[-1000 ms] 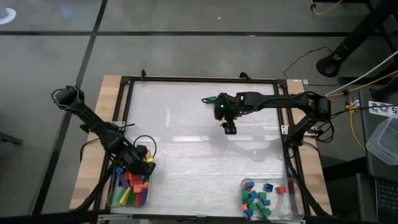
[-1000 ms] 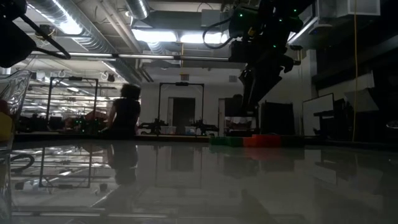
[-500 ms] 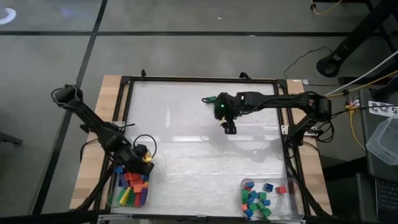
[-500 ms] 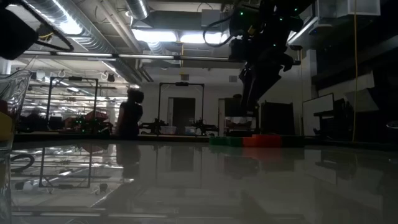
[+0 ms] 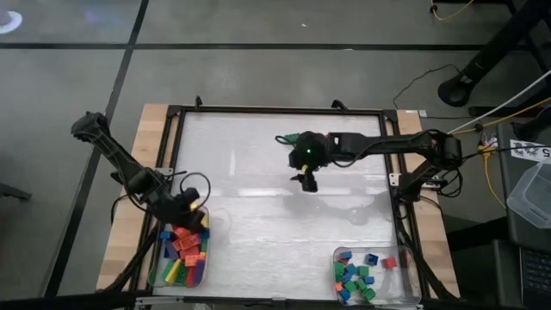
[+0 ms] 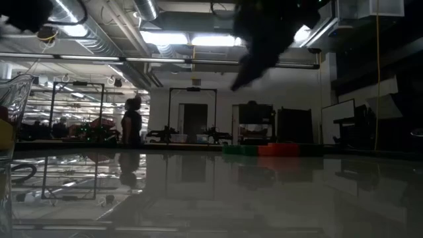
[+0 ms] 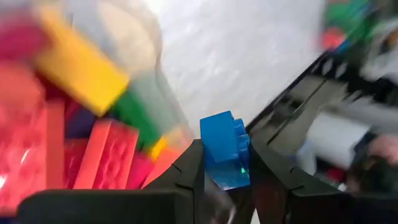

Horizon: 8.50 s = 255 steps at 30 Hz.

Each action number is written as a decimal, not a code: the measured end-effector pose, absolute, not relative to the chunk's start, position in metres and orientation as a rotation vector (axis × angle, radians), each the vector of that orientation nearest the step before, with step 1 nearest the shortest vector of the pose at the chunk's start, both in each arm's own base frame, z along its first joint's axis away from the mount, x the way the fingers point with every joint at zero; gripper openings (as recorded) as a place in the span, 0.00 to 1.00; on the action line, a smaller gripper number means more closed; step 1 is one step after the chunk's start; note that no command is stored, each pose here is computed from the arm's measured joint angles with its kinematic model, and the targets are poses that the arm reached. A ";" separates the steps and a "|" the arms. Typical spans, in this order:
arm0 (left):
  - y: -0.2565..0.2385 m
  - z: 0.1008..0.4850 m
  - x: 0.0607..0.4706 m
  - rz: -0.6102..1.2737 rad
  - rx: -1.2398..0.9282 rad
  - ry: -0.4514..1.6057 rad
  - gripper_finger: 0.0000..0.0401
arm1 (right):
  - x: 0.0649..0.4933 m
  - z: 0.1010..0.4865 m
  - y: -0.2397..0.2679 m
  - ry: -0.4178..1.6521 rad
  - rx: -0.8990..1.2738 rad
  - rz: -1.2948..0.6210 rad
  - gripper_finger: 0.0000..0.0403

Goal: Sort blocks by size
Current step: Put the small blue game piece into the right transparent bin, then put the large green game piece into the left transparent bin

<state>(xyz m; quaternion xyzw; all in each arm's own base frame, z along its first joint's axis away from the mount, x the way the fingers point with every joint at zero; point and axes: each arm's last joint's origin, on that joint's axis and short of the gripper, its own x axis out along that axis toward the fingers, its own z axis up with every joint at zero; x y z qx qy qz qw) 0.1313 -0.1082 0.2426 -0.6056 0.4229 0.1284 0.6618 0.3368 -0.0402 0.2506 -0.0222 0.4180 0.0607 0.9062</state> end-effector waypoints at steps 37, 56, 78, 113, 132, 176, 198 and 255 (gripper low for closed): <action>-0.074 0.295 0.203 0.133 -0.813 0.035 0.22 | 0.398 0.289 0.039 -0.037 -0.423 0.263 0.59; -0.073 0.289 0.210 0.142 -0.810 0.057 0.22 | 0.398 0.286 0.041 -0.031 -0.428 0.345 0.59; -0.073 0.288 0.210 0.137 -0.585 0.077 0.36 | 0.396 0.284 0.041 0.025 -0.416 0.338 0.35; -0.012 0.200 0.311 0.407 -0.265 0.144 0.41 | 0.213 0.300 0.183 1.099 0.362 0.347 0.43; 0.012 0.202 0.335 0.432 -0.134 0.157 0.41 | 0.207 0.287 0.197 1.059 0.179 0.251 0.49; 0.017 0.200 0.338 0.409 -0.025 0.382 0.41 | 0.230 0.180 -0.142 1.422 -0.028 -0.279 0.49; 0.017 0.199 0.338 0.410 -0.029 0.382 0.41 | 0.240 0.159 -0.152 1.493 -0.146 -0.359 0.16; -0.038 0.231 0.299 0.238 0.026 0.511 0.42 | 0.358 0.265 0.038 0.745 -0.386 0.071 0.18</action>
